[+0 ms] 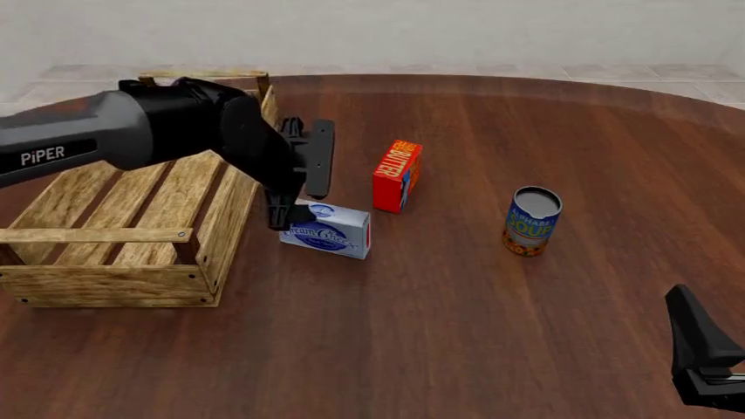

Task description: Pick up the cream cheese and put it in the tray.

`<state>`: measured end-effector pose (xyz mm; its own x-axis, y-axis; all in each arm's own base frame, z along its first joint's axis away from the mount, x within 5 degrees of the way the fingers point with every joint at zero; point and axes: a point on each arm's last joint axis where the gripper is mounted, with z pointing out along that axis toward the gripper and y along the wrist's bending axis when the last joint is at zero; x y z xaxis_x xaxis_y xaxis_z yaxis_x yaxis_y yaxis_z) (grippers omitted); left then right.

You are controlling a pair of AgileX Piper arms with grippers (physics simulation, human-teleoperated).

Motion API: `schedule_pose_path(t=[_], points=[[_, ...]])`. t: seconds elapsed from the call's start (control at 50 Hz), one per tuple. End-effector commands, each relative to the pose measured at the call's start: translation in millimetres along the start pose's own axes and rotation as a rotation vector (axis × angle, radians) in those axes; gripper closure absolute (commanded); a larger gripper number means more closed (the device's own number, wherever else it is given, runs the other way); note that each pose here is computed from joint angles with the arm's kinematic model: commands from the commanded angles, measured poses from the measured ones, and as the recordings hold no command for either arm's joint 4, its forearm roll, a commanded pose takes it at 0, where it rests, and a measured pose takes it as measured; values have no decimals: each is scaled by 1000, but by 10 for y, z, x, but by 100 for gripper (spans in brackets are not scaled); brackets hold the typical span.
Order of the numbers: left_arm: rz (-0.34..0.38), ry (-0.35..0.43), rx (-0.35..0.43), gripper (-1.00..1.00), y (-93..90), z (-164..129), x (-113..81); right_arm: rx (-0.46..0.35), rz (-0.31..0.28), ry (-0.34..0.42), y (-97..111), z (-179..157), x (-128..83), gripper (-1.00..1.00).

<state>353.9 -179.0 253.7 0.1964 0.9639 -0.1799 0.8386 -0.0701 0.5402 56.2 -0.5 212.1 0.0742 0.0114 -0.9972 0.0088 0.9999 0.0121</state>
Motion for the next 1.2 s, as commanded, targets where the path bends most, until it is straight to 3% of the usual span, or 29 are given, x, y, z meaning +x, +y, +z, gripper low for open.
schedule_pose_path(t=[0.02,0.62,1.2], points=[[3,0,-2,-100,17,107,-2,0,1,1,0,0,1,-100],[5,21,25,-100,-1,294,98,3,7,3,-2,0,3,-100],[-3,19,28,-100,67,428,51,0,-7,1,0,0,1,-100]])
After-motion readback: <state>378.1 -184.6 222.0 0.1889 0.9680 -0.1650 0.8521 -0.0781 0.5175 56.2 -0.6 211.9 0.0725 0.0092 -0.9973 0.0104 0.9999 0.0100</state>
